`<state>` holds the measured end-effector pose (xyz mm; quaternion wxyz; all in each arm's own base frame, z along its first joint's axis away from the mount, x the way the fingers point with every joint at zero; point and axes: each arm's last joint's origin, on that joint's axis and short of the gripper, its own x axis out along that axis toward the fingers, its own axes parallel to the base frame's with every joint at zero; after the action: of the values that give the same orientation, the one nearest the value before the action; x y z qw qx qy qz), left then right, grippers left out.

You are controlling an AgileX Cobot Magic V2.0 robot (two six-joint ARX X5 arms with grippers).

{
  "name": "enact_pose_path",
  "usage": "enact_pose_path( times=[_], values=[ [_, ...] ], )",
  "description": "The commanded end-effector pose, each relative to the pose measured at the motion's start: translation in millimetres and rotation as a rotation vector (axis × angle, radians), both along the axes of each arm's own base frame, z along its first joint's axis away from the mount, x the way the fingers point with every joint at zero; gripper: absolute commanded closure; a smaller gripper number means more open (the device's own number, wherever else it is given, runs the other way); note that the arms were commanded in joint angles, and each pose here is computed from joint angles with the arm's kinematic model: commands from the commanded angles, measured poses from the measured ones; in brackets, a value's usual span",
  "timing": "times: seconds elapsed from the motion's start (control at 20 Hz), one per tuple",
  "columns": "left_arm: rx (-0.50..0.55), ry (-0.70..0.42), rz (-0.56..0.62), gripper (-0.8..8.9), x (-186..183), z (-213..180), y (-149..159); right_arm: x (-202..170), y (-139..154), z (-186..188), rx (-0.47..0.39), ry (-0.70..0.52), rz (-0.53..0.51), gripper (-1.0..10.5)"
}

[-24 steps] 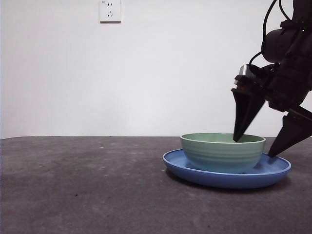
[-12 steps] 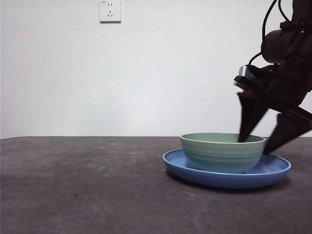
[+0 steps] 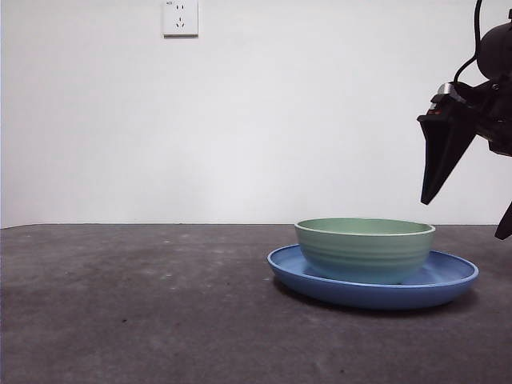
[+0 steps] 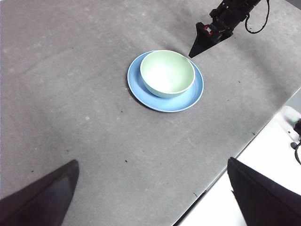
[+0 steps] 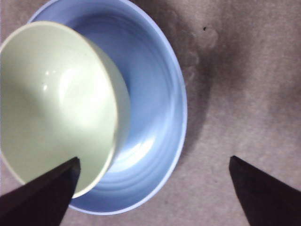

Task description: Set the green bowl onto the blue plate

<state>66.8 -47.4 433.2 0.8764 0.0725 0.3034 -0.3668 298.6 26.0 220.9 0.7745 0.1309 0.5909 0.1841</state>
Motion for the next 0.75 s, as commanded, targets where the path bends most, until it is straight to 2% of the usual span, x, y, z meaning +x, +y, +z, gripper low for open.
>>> enact_pose_path(
  times=[0.05, 0.25, 0.5, 0.6, 0.75],
  values=[
    [-0.010, -0.025, -0.009, 3.13, 0.7, 4.1, -0.8, 5.6, -0.4, -5.7, -0.043, 0.005, 0.008, 4.9],
    [-0.007, -0.019, -0.009, 3.13, 0.4, 3.5, -0.6, 10.2, -15.1, -12.9, -0.045, 0.010, -0.043, 5.3],
    [-0.009, -0.023, -0.009, 3.13, 0.6, 3.9, -0.7, 16.5, -16.2, -36.8, -0.043, 0.088, -0.043, 5.7],
    [-0.009, -0.023, -0.009, 3.13, 0.6, 3.9, -0.7, 19.8, -12.5, -46.1, -0.006, 0.110, -0.024, 5.7],
    [-0.009, -0.022, -0.009, 3.13, 0.6, 3.8, -0.7, 24.0, -10.8, -53.4, 0.034, 0.112, -0.014, 6.5]
  ],
)
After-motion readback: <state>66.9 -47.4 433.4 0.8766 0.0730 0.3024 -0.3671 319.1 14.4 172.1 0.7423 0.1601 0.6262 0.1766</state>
